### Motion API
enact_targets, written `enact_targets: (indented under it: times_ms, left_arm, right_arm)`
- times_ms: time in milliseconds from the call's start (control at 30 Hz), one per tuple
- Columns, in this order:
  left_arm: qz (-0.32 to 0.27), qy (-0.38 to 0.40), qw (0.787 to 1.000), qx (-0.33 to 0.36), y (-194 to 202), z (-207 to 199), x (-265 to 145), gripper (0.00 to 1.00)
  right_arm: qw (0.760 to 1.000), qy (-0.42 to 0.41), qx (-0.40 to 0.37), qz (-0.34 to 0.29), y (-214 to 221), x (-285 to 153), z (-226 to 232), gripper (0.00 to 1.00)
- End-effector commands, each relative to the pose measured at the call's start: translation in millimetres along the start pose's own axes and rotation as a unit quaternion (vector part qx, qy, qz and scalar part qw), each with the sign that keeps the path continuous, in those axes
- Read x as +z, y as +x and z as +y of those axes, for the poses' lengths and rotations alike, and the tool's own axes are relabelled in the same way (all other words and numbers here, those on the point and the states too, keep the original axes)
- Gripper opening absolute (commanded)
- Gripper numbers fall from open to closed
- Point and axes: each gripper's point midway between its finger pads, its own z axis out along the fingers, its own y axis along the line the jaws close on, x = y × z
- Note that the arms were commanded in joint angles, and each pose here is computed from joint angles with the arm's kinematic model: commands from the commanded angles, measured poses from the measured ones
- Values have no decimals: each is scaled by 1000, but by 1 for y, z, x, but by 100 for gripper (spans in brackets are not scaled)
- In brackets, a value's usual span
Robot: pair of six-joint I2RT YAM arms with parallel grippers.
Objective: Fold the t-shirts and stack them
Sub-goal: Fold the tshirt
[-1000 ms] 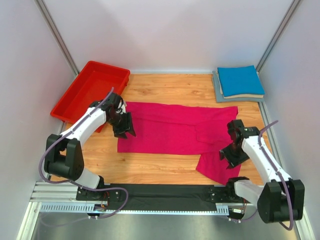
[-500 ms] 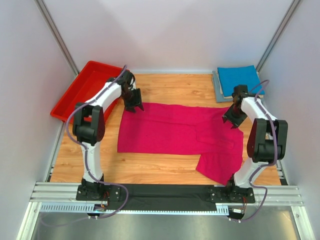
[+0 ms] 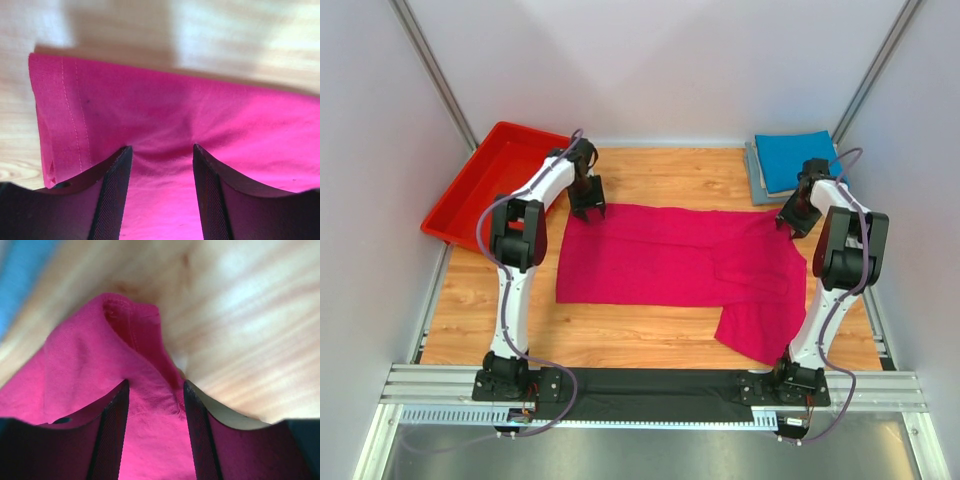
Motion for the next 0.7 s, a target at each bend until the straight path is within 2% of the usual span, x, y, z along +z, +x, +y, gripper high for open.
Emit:
enact_targets:
  times_ms: [0, 300, 400, 500, 533, 567, 633, 667]
  left_arm:
    - [-10, -7, 1000, -14, -15, 1, 9, 59]
    - [-14, 25, 999, -26, -32, -2, 5, 61]
    - [-27, 51, 998, -9, -38, -13, -28, 61]
    - [-56, 74, 996, -18, -38, -24, -80, 64]
    - [-48, 73, 996, -24, -29, -21, -86, 64]
    - [-63, 87, 994, -26, -26, -26, -112, 65]
    - [-35, 93, 994, -38, -1, -22, -113, 65]
    - [-48, 118, 991, -31, 6, -30, -134, 65]
  right_arm:
    - [999, -29, -28, -22, -22, 11, 15, 49]
    - [997, -48, -50, -38, -41, 14, 27, 50]
    - [996, -70, -43, -40, -43, -20, 36, 50]
    - [999, -28, 17, -20, -36, -66, 20, 55]
    - [999, 4, 31, 20, -16, -79, 6, 56]
    - [997, 15, 70, 20, -8, -99, 1, 56]
    - [991, 51, 112, 58, 28, -117, -20, 56]
    - [980, 89, 151, 91, 63, -110, -38, 56]
